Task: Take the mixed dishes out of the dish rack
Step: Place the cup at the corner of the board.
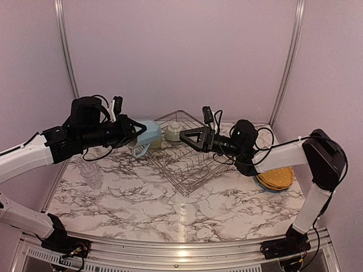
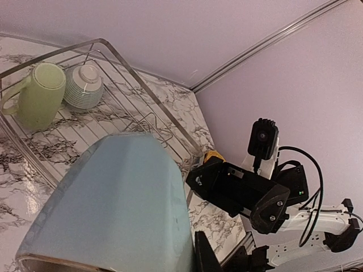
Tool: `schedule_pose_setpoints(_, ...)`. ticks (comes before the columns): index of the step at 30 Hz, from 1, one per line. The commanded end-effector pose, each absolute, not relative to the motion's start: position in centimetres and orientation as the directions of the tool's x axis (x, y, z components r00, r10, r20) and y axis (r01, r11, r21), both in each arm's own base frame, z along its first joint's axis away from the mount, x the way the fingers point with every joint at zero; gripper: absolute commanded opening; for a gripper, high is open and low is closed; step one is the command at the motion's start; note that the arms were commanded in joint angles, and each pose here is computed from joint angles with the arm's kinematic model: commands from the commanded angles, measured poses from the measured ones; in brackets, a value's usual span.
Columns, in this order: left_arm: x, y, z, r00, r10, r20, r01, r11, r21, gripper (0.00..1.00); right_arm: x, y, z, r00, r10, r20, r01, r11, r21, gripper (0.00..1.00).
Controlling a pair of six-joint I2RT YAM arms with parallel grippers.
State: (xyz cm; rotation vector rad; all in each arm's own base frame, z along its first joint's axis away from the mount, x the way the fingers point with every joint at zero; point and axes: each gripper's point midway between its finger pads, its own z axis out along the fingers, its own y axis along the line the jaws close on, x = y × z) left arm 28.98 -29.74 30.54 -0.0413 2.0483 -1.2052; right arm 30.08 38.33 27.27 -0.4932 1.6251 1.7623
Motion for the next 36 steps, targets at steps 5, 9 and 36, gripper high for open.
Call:
schedule_pose_setpoints(5,28.5,-23.7,27.0,-0.719,-0.182,-0.671,0.211,0.863,-0.459,0.00,31.4,37.3,26.3,-0.707,0.249,-0.662,-0.674,0.048,0.737,0.86)
schedule_pose_setpoints(9,26.8,-21.8,23.7,-0.796,-0.084,-0.599,0.161,0.925,-0.344,0.00,31.8,37.1,26.1,-0.697,0.249,-0.673,-0.678,0.076,0.731,0.86)
schedule_pose_setpoints(36,17.9,-14.1,8.0,-0.968,0.236,-0.083,0.223,0.965,0.138,0.05,32.3,36.8,25.7,-0.673,0.235,-0.701,-0.689,0.144,0.710,0.86)
